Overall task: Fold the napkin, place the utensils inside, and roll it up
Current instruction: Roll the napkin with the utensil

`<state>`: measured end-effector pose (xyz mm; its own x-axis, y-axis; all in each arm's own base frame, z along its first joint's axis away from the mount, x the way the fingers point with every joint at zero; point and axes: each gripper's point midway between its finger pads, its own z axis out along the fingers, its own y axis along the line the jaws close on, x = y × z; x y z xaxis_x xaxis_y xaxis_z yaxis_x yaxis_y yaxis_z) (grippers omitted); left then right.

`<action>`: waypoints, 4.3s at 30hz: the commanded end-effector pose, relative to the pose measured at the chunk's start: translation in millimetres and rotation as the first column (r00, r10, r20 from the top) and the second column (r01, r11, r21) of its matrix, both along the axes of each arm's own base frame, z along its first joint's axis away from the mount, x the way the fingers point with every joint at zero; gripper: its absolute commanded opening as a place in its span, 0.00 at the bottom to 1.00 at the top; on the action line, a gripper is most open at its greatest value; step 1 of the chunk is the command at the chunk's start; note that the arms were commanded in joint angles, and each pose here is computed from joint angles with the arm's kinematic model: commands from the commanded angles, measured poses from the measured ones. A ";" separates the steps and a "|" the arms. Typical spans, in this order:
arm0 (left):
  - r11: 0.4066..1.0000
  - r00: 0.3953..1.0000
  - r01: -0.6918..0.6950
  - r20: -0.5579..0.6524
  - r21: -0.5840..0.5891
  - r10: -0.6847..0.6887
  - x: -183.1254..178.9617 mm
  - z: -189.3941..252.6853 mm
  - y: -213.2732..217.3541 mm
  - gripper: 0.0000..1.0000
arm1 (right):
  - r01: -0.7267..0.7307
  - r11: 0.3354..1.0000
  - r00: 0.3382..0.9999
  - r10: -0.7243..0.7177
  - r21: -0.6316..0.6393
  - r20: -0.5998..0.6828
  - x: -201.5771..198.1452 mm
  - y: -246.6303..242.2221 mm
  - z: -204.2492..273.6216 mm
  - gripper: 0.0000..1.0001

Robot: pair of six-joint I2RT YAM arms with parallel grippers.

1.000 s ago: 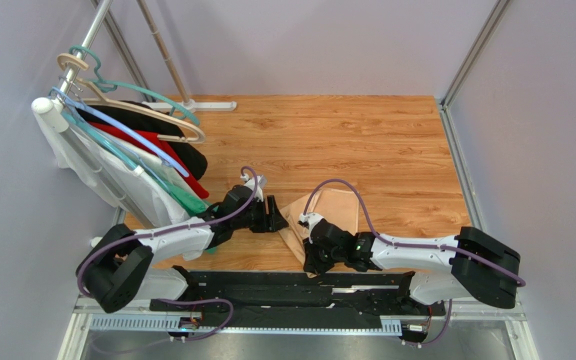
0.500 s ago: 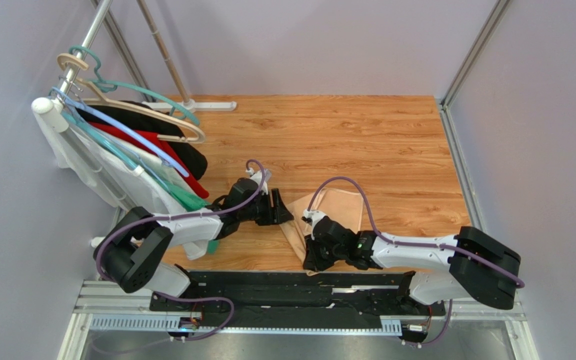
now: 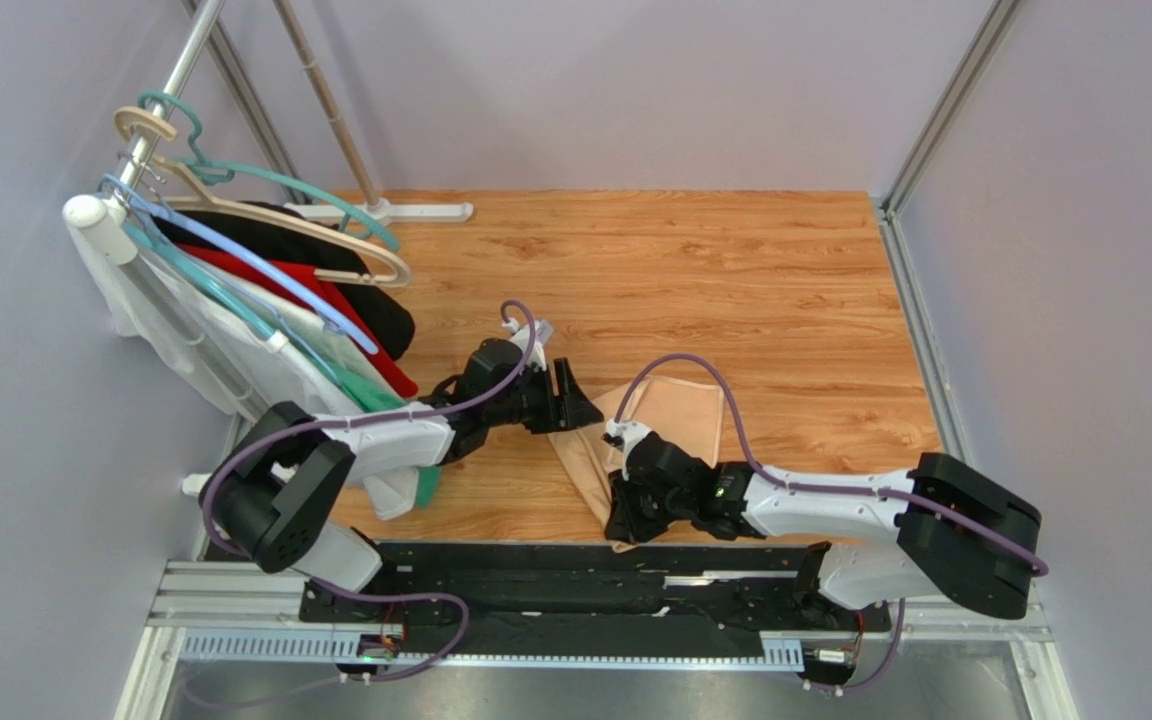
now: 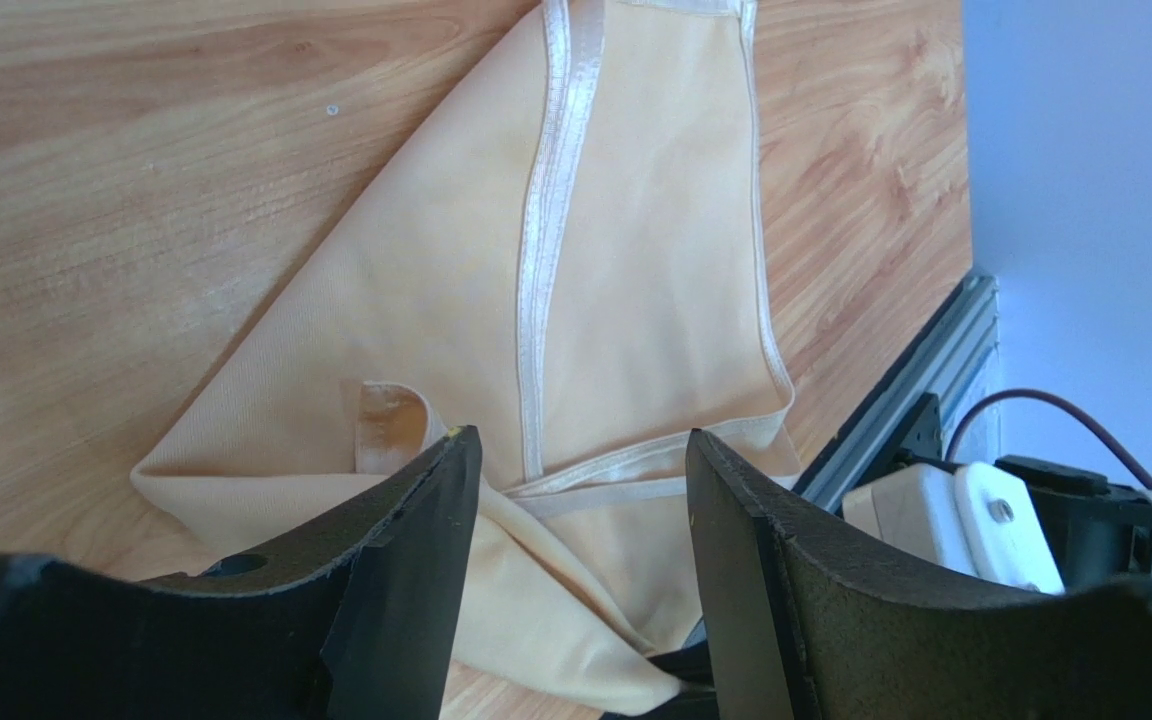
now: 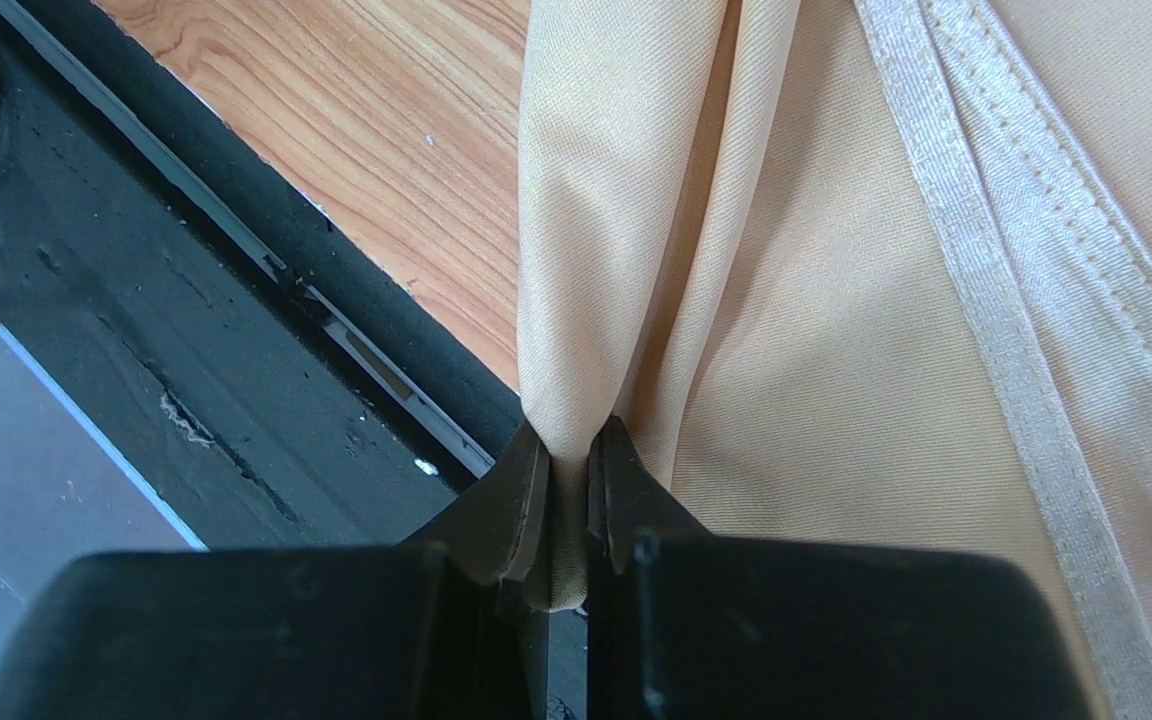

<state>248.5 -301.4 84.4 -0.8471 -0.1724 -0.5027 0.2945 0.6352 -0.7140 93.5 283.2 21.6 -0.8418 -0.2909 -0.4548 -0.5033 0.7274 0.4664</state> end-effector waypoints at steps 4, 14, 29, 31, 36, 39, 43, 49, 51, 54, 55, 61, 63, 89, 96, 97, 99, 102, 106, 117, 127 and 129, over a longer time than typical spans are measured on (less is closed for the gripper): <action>0.999 0.999 0.034 -0.043 0.016 -0.034 -2.6 -24.6 -5.6 0.62 | -0.012 0.998 1.000 0.010 -0.066 -0.027 -9.1 -17.0 -18.2 0.00; 0.998 0.999 0.012 -0.037 0.068 -0.009 3.0 -37.4 0.7 0.63 | 0.020 1.000 0.997 -0.020 -0.006 -0.078 -14.7 -18.1 -22.0 0.00; 0.985 0.981 0.157 0.101 0.069 -0.163 -27.4 15.2 12.4 0.78 | 0.106 0.986 0.978 -0.080 0.127 -0.192 -9.4 -24.4 -13.0 0.00; 0.979 0.977 0.182 0.093 0.089 -0.190 -37.9 3.1 18.4 0.78 | 0.109 0.984 0.976 -0.079 0.141 -0.203 -5.6 -26.0 -10.8 0.00; 0.961 0.932 0.243 0.241 0.134 -0.269 -47.8 14.9 28.6 0.77 | 0.050 0.986 0.975 -0.013 0.162 -0.222 -3.2 -29.5 -6.3 0.00; 0.941 0.873 0.278 0.357 0.192 -0.331 -48.8 23.0 31.6 0.77 | 0.027 0.979 0.962 0.029 0.202 -0.273 -3.0 -32.1 -3.2 0.00; 0.928 0.781 0.319 0.501 0.194 -0.373 -52.5 41.7 22.3 0.77 | 0.008 0.970 0.948 0.070 0.243 -0.311 1.1 -34.4 -0.6 0.00; 0.879 0.661 0.408 0.583 0.248 -0.472 -51.8 41.3 -1.5 0.76 | 0.008 0.965 0.933 0.087 0.262 -0.349 4.9 -33.3 -1.8 0.00; 0.867 0.641 0.433 0.592 0.247 -0.489 -52.3 40.9 -10.8 0.76 | 0.012 0.965 0.932 0.085 0.262 -0.353 5.8 -34.6 -2.0 0.00; 0.859 0.609 0.452 0.620 0.240 -0.494 -53.8 42.8 -27.3 0.76 | 0.020 0.965 0.931 0.077 0.263 -0.355 7.3 -36.9 -2.6 0.00; 0.858 0.602 0.456 0.629 0.235 -0.492 -52.2 46.7 -32.8 0.76 | 0.026 0.965 0.930 0.072 0.262 -0.359 7.7 -38.4 -3.2 0.00; 0.818 0.566 0.522 0.620 0.242 -0.544 -55.8 36.0 -59.7 0.77 | 0.027 0.965 0.931 0.070 0.260 -0.357 10.2 -41.8 -2.4 0.00; 0.807 0.559 0.542 0.616 0.234 -0.555 -59.0 33.6 -64.9 0.77 | 0.039 0.964 0.929 0.061 0.262 -0.365 11.9 -44.0 -2.5 0.00; 0.642 0.513 0.714 0.416 0.278 -0.751 -102.8 -23.8 -86.4 0.77 | 0.084 0.969 0.930 0.006 0.230 -0.367 26.6 -60.3 7.6 0.00; 0.611 0.527 0.729 0.317 0.308 -0.789 -116.0 -45.2 -66.9 0.76 | 0.092 0.976 0.930 -0.014 0.196 -0.367 40.2 -62.8 4.3 0.00; 0.627 0.545 0.705 0.313 0.332 -0.778 -111.7 -47.3 -64.8 0.76 | 0.091 0.977 0.929 -0.014 0.191 -0.369 43.3 -61.6 3.8 0.00; 0.659 0.576 0.669 0.319 0.345 -0.752 -107.9 -42.9 -59.2 0.75 | 0.088 0.978 0.929 -0.012 0.188 -0.369 45.4 -60.4 3.3 0.00; 0.740 0.621 0.597 0.405 0.310 -0.671 -100.4 -12.7 -58.2 0.76 | 0.105 0.977 0.931 -0.032 0.184 -0.362 49.1 -60.4 2.7 0.00; 0.866 0.729 0.412 0.468 0.284 -0.500 -73.6 37.3 -50.3 0.77 | 0.164 0.966 0.930 -0.084 0.201 -0.357 52.6 -58.0 2.3 0.00; 0.976 0.990 0.130 0.037 0.174 -0.138 -74.4 3.6 -35.2 0.75 | 0.274 0.943 0.946 -0.230 0.189 -0.227 61.6 -49.8 -4.0 0.00; 0.997 0.977 -0.044 -0.207 0.058 0.055 -86.3 -41.9 -31.3 0.75 | 0.289 0.919 0.949 -0.237 0.268 -0.210 52.1 -25.5 0.2 0.00; 0.998 0.971 -0.055 -0.231 0.028 0.060 -86.9 -46.1 -35.4 0.75 | 0.284 0.919 0.951 -0.234 0.274 -0.203 50.0 -19.8 -0.2 0.00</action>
<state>157.7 -325.4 36.4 -0.9219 -0.0929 -0.3761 0.1973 0.7229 -0.6621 134.9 255.4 23.2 -0.9564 0.0172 -0.2915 -0.2150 0.6339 0.7429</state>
